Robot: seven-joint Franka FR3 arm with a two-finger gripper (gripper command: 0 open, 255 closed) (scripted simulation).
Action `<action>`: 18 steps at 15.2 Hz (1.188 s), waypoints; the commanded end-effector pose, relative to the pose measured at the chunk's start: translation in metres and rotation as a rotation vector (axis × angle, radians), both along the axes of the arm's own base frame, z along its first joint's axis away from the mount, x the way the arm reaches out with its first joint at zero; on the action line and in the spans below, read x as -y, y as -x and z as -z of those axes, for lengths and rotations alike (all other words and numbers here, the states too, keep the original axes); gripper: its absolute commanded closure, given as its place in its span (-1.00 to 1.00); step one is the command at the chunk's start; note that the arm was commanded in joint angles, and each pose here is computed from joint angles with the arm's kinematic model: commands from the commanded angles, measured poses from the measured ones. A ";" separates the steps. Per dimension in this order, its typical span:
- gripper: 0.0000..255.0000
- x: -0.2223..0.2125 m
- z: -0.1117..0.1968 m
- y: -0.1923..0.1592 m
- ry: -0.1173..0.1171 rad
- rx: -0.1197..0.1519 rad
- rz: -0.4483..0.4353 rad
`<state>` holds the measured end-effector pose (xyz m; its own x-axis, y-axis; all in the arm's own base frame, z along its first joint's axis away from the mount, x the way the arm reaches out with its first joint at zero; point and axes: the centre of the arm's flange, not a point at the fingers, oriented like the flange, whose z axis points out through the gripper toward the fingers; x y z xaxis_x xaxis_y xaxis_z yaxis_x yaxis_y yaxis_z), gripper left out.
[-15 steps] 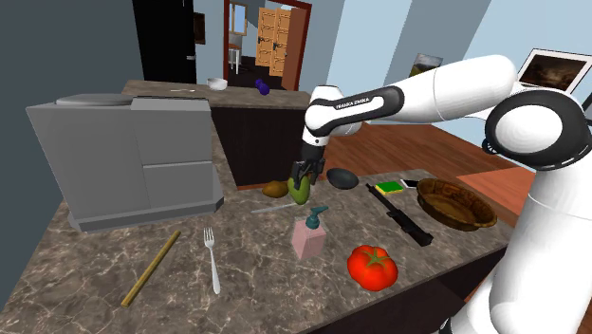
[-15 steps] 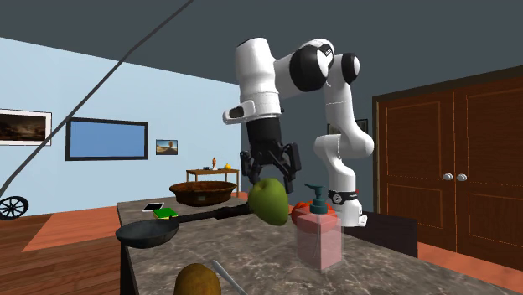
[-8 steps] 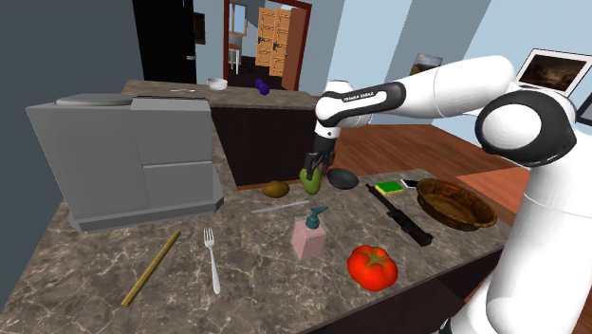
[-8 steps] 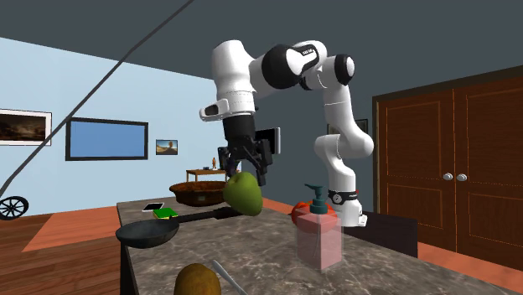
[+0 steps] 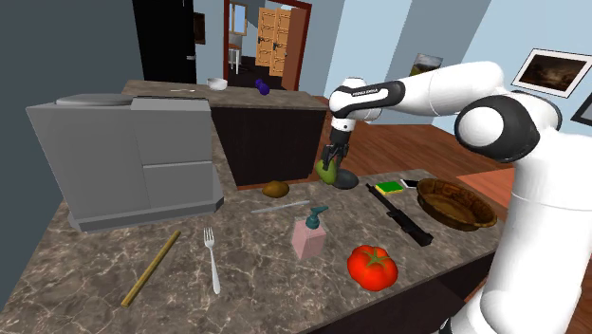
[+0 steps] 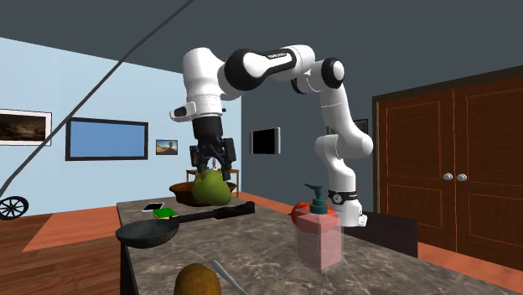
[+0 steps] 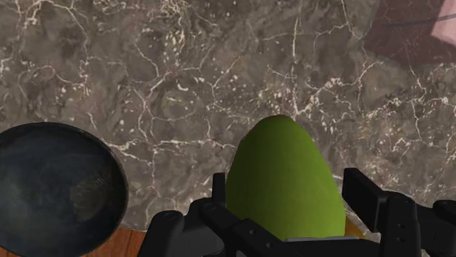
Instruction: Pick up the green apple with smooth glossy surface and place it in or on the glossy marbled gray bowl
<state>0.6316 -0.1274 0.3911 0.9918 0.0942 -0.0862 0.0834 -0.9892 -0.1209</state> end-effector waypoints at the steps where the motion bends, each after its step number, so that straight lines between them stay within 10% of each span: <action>1: 1.00 0.027 -0.001 -0.006 0.000 0.000 -0.001; 18: 1.00 0.225 -0.001 -0.044 0.000 0.000 -0.001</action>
<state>0.6747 -0.3498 0.3959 0.9918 0.0941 -0.0869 0.0833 -0.9892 -0.1207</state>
